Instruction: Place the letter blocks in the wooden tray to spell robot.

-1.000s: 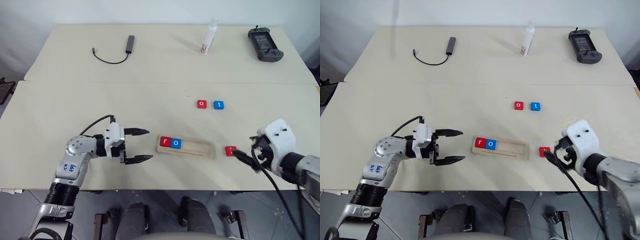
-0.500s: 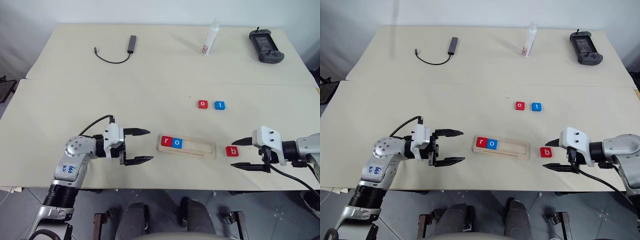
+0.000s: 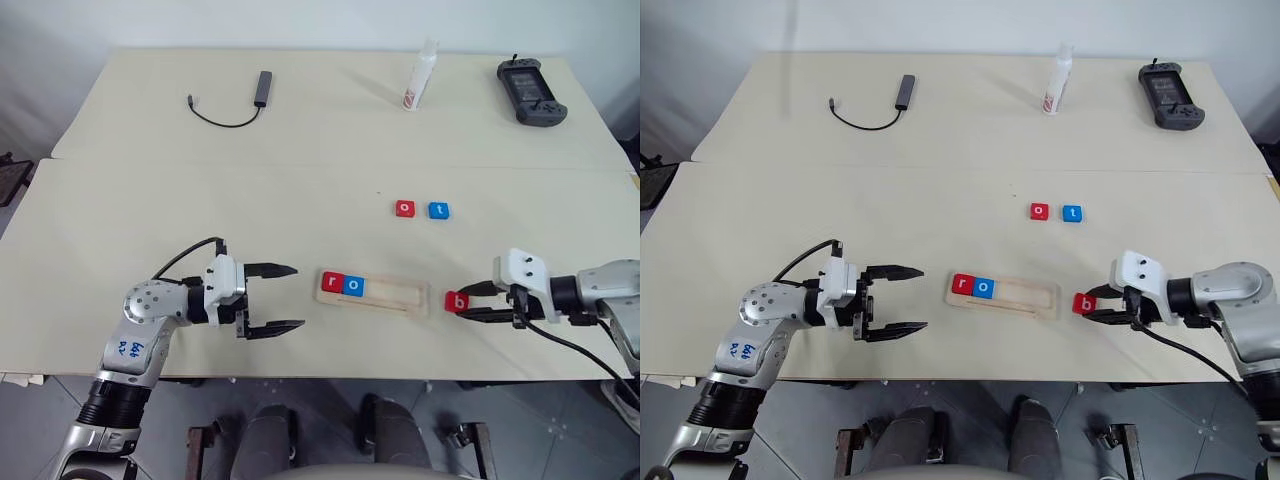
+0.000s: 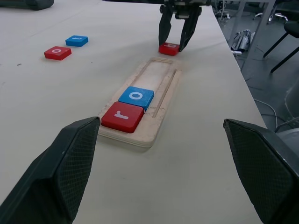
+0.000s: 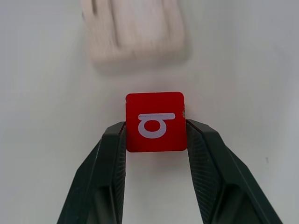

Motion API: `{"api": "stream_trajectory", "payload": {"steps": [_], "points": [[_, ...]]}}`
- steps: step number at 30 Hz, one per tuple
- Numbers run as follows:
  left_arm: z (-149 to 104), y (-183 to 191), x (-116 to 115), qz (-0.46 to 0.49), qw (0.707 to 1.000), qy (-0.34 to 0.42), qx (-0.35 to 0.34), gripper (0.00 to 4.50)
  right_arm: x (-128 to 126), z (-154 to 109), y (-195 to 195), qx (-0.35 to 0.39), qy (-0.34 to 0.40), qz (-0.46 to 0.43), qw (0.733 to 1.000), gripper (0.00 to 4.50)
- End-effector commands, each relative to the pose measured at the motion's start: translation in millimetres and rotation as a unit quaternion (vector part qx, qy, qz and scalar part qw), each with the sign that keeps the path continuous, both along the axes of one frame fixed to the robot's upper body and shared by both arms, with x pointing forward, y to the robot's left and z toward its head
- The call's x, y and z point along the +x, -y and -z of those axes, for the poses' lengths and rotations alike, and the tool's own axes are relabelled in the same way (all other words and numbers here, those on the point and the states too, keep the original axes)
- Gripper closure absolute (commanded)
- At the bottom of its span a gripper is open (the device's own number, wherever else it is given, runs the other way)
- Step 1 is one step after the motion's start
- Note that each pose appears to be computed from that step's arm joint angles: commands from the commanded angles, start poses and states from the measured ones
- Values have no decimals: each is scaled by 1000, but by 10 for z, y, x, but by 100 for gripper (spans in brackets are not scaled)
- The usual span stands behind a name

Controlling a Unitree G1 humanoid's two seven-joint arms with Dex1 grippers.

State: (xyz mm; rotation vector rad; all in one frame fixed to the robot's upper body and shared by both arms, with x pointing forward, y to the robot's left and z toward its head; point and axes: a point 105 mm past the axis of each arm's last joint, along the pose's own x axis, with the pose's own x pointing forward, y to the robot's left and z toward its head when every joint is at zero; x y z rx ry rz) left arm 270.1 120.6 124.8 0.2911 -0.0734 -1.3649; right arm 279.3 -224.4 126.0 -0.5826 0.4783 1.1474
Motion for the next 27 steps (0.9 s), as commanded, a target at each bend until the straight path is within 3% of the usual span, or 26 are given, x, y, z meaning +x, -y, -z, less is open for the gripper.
{"api": "stream_trajectory", "payload": {"steps": [1, 6, 11, 23, 27], "points": [[-74, -2, 6, -2, 1000, 21, -7, 0, -36, -299, -330, 38, 14, -32, 999, 304], [-49, 15, 31, -7, 1000, 22, -8, 0, 141, -388, -663, 43, 19, 7, 999, 304], [-41, 32, 36, -12, 1000, 25, -9, 0, 216, -249, -849, 27, 24, -9, 999, 304], [-35, -6, 0, -29, 999, 28, -8, 0, 209, -92, -1106, 16, 26, -60, 998, 304], [-33, -8, -4, -32, 999, 28, -9, 0, 205, -90, -1065, 8, 24, -61, 998, 166]]}}
